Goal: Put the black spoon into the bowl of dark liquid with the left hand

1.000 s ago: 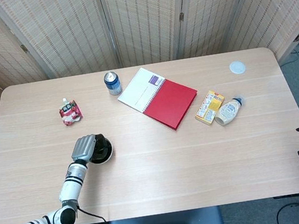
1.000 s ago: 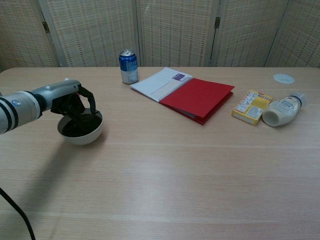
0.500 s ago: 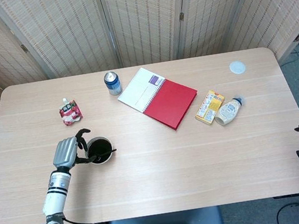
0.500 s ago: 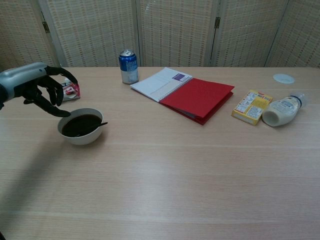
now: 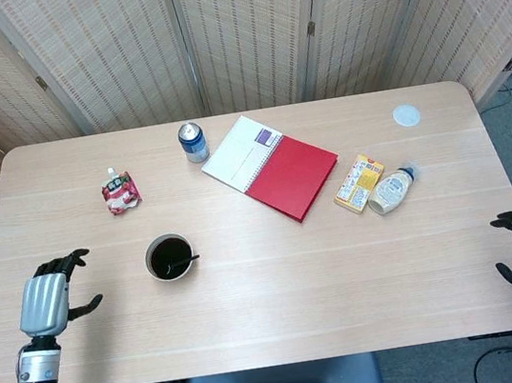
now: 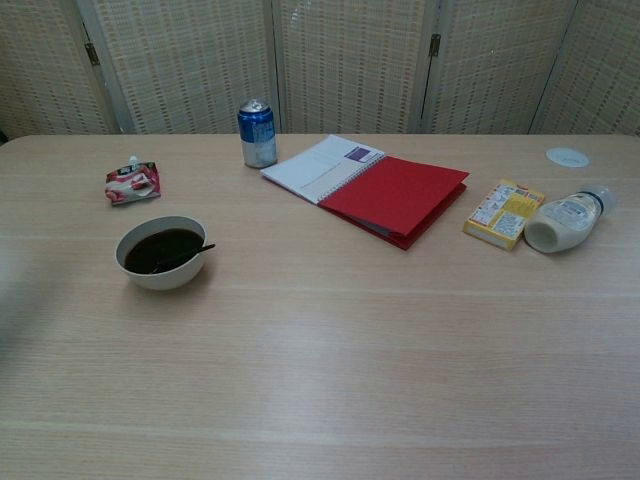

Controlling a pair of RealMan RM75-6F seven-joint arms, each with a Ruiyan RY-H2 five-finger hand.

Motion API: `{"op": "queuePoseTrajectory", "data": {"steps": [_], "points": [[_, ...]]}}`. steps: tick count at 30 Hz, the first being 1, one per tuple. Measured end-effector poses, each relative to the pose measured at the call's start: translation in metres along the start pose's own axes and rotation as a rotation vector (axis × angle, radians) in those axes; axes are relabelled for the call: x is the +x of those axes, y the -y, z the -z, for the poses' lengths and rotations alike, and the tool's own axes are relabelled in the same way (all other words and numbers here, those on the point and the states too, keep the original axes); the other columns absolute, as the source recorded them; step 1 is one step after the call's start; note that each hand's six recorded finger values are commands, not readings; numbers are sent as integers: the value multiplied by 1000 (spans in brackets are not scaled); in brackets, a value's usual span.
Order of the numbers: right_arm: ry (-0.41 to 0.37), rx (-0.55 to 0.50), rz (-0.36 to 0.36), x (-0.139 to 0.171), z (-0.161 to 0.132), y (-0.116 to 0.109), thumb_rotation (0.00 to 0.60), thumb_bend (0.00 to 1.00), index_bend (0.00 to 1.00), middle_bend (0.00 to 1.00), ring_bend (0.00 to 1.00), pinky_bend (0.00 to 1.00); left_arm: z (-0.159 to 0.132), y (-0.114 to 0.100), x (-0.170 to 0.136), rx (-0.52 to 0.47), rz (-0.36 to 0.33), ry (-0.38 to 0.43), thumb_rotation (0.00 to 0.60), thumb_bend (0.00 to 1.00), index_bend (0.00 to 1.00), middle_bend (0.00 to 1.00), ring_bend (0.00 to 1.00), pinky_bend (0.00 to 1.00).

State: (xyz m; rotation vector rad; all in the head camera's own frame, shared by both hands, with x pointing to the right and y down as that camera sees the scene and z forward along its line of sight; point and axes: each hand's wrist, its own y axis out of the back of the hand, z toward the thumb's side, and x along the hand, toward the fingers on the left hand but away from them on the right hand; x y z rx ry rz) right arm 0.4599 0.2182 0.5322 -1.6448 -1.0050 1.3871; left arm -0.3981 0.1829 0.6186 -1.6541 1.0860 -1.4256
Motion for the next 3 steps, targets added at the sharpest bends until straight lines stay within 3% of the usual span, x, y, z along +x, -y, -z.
{"op": "queuePoseTrajectory", "data": {"steps": [3], "points": [[-11, -9, -2, -1, -4, 3, 600, 187, 265, 236, 250, 296, 11, -7, -18, 22, 11, -15, 600, 175, 275, 403, 339, 349]]}}
